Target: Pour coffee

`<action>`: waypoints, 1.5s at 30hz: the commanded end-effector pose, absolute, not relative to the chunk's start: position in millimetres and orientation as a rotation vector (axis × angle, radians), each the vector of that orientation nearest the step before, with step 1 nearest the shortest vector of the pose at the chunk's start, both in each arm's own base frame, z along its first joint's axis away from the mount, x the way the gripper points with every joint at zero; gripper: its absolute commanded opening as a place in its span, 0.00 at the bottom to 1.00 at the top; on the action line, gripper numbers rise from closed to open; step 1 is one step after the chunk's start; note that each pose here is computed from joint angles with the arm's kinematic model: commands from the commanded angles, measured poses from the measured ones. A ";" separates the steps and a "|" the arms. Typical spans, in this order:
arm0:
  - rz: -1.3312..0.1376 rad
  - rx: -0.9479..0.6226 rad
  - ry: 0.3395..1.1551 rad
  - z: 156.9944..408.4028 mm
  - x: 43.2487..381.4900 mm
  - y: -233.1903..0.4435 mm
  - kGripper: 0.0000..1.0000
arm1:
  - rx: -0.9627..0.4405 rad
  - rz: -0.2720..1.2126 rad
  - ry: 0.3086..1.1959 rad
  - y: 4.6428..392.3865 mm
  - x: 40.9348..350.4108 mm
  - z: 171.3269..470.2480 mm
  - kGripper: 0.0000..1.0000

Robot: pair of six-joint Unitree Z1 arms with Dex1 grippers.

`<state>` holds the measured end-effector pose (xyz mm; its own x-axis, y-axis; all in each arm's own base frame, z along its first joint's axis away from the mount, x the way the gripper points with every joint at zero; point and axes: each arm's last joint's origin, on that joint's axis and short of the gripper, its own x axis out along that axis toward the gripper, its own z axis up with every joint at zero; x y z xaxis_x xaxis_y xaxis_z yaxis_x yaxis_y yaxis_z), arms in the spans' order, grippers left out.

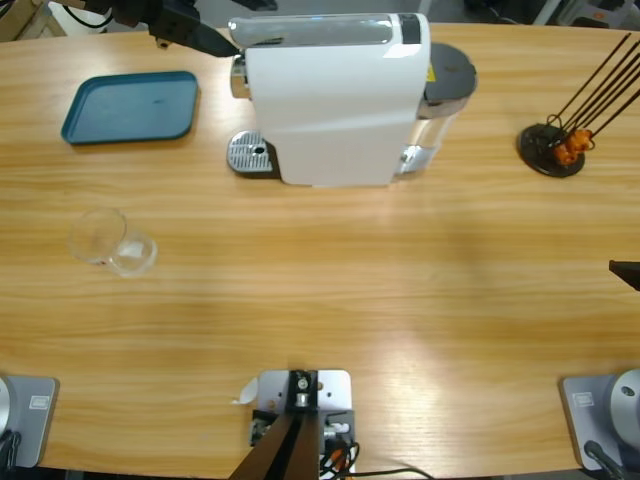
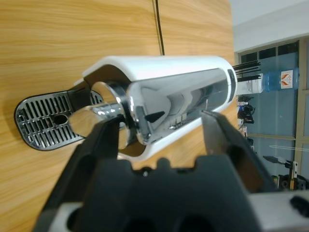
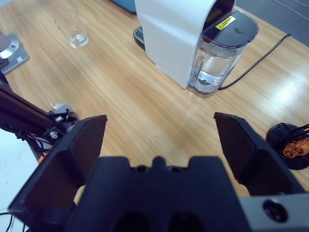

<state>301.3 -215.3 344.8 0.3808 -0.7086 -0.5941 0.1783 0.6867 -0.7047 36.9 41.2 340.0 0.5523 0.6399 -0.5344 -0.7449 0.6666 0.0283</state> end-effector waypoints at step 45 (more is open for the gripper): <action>-1.076 -0.586 0.813 447.3 291.6 -267.6 0.45 | -0.211 0.819 0.546 39.4 35.6 328.2 1.00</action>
